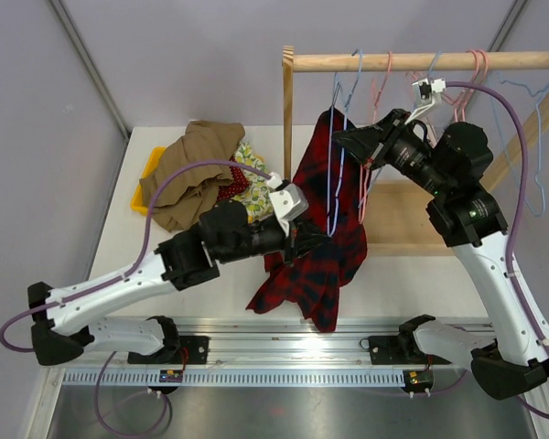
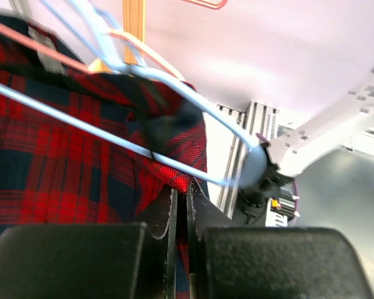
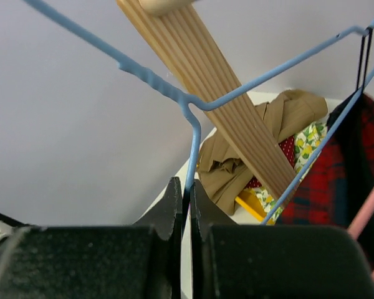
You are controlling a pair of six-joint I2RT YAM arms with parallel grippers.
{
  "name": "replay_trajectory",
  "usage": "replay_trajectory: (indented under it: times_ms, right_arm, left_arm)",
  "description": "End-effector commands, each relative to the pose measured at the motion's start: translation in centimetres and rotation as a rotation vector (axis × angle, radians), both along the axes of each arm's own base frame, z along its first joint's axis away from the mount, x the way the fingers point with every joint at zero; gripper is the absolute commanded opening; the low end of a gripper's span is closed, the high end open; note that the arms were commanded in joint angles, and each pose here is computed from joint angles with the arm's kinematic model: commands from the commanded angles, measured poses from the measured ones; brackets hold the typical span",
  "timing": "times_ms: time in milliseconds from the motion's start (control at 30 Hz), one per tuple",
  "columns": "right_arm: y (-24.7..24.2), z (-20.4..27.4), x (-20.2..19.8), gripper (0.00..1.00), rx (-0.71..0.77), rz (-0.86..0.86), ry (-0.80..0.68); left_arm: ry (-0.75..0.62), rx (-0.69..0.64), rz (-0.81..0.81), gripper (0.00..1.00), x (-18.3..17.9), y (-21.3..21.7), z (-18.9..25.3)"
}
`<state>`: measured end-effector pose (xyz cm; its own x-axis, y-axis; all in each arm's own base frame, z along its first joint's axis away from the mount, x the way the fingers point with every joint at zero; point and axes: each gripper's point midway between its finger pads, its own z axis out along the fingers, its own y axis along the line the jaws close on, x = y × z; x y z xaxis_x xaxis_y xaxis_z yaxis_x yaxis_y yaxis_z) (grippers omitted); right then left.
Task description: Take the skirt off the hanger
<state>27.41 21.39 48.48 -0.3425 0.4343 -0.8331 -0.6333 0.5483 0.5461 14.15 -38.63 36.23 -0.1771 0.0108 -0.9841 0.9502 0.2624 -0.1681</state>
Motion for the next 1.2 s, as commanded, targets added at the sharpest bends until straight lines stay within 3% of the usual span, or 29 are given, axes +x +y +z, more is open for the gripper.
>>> replay_trajectory:
  times_ms: [0, 233, 467, 700, 867, 967, 1167]
  right_arm:
    - [-0.7, 2.6, 1.7, 0.0, -0.02, -0.079, -0.198]
    - [-0.8, 1.5, 3.9, 0.0, -0.046, -0.137, -0.196]
    - [-1.3, 0.9, 5.5, 0.0, -0.062, -0.199, -0.197]
    - [-0.8, 5.3, 4.0, 0.0, -0.002, -0.143, -0.246]
    - [-1.7, 8.2, 1.7, 0.0, 0.024, -0.139, -0.28]
    - [-2.1, 9.0, 0.8, 0.0, 0.025, -0.142, -0.253]
    - [-2.5, 7.1, -2.8, 0.0, 0.042, -0.084, -0.036]
  left_arm:
    - [-0.159, -0.23, 0.033, 0.0, -2.5, 4.3, 10.4]
    - [-0.148, -0.235, 0.04, 0.0, -4.7, 6.5, 10.5]
    - [-0.153, -0.209, -0.005, 0.0, -5.8, 6.1, 10.4]
    - [-0.055, -0.057, -0.132, 0.0, -7.9, 2.6, 3.5]
    - [-0.009, -0.047, -0.146, 0.0, -8.8, 2.0, 0.5]
    - [0.003, -0.012, -0.12, 0.0, -8.5, 1.8, -1.1]
    - [-0.059, 0.085, 0.188, 0.0, -2.8, 2.4, -2.5]
